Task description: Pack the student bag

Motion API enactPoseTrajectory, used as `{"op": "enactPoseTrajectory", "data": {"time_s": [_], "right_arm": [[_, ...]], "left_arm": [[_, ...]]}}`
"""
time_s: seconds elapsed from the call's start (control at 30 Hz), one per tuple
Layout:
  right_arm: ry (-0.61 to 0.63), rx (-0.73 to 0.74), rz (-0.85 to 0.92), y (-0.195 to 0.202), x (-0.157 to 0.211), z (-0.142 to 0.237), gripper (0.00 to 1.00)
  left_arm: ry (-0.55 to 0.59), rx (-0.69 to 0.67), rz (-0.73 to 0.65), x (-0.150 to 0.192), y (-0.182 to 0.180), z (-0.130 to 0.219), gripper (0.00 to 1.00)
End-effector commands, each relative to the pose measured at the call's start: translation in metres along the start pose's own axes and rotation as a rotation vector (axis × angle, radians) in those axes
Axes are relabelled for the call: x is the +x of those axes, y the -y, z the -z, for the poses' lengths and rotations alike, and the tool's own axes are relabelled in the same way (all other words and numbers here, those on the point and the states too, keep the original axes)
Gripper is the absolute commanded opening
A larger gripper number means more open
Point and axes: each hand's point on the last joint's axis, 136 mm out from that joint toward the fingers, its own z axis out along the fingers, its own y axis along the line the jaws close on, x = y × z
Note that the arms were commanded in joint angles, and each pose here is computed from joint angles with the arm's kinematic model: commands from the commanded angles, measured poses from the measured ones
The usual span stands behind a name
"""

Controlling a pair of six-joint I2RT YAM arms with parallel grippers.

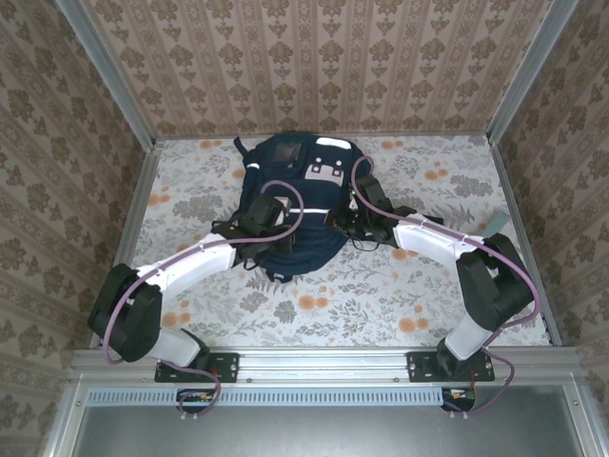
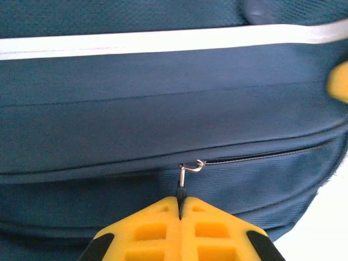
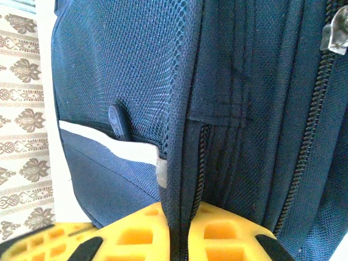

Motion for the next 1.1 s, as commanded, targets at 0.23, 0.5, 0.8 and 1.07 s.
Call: {"op": "enactPoseTrajectory", "data": {"time_s": [0.23, 0.5, 0.8, 1.07], "right_arm": [[0.026, 0.081, 0.129, 0.026, -0.052, 0.001, 0.09], [0.088, -0.006, 0.155, 0.0, -0.083, 0.025, 0.47], [0.15, -0.013, -0.016, 0.012, -0.047, 0.056, 0.62], [0.055, -0.033, -0.179, -0.011, -0.011, 0.024, 0.58]], "left_arm": [[0.17, 0.077, 0.001, -0.026, -0.005, 0.039, 0.0], [0.185, 0.28, -0.072, -0.02, 0.058, 0.046, 0.0], [0.092, 0.086, -0.054, -0.013, 0.021, 0.026, 0.18], [0.085, 0.016, -0.022, -0.019, -0.022, 0.022, 0.44]]}}
